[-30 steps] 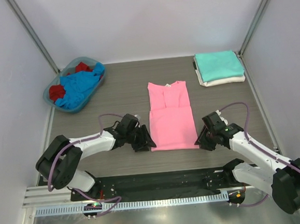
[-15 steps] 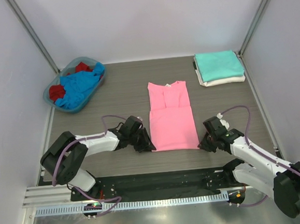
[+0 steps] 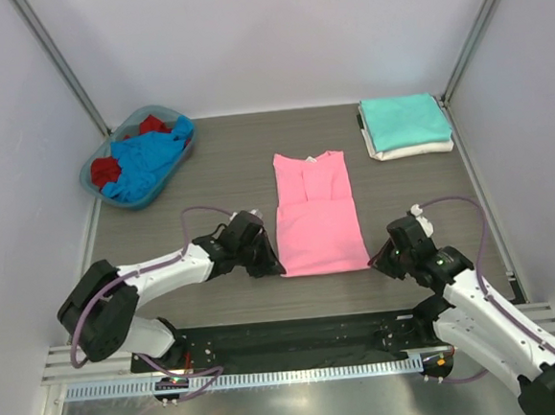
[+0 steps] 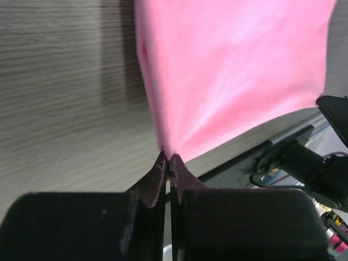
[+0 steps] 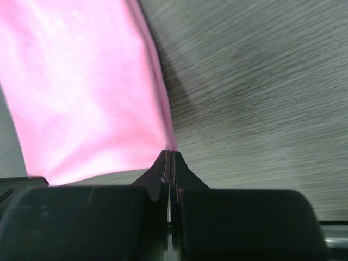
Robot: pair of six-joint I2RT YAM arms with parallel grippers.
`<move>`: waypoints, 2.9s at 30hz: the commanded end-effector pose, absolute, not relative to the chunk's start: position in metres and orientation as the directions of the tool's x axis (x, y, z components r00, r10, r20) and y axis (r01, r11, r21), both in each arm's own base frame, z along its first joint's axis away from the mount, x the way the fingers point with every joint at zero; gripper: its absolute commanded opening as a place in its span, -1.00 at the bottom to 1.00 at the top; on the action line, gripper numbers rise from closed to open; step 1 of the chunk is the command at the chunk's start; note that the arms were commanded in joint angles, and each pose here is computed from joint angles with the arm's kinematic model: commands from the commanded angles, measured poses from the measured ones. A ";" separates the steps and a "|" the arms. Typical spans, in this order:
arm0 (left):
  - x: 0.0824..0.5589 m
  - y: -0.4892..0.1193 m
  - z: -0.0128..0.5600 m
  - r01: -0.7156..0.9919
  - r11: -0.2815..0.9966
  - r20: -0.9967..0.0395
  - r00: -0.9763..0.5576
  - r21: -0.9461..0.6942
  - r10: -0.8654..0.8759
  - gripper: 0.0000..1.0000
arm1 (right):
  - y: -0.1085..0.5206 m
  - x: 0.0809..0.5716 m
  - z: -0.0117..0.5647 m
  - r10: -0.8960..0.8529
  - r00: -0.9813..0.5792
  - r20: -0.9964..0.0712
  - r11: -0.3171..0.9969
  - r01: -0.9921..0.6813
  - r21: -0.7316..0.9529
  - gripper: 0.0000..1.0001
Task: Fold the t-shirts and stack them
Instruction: Fold the tshirt
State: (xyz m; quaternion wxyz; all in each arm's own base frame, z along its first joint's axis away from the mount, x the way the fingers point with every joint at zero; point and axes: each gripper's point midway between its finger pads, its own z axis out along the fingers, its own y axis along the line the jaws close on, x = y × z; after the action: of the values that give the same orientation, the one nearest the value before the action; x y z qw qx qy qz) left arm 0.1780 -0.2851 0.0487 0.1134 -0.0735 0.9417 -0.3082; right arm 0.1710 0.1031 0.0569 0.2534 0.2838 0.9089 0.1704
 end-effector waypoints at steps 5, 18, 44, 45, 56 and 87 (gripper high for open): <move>0.175 -0.284 0.104 -0.005 0.803 -0.286 -0.933 -0.596 -0.218 -1.00 | 0.097 0.168 0.112 0.596 -0.671 -0.441 0.781 0.358 0.511 -0.98; 0.168 -0.301 0.145 0.053 0.776 -0.344 -0.914 -0.629 -0.216 -1.00 | 0.109 0.180 0.158 0.591 -0.601 -0.539 0.753 0.171 0.635 -0.98; 0.453 -0.309 0.179 0.078 0.722 -0.424 -0.850 -0.687 -0.311 -0.99 | 0.115 0.444 0.227 0.400 -0.508 -0.763 0.913 0.144 0.383 -0.98; 0.464 -0.310 0.173 0.073 0.725 -0.423 -0.850 -0.685 -0.314 -1.00 | 0.116 0.453 0.221 0.396 -0.515 -0.760 0.914 0.141 0.380 -0.98; 0.553 -0.303 0.105 -0.005 0.710 -0.383 -0.839 -0.704 -0.386 -0.99 | 0.122 0.544 0.125 0.342 -0.653 -0.676 0.926 0.111 0.361 -0.98; 0.393 -0.279 0.067 0.091 0.784 -0.258 -0.962 -0.615 -0.091 -0.08 | 0.128 0.387 0.077 0.171 -0.886 -0.432 0.902 -0.035 0.430 0.08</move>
State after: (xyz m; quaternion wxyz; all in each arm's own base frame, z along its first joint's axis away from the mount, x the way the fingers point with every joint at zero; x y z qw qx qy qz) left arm 0.3864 -0.2861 0.0563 0.1118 -0.0095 0.9375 -0.3295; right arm 0.3847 0.1229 0.0805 0.2217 0.0605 0.9511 0.2065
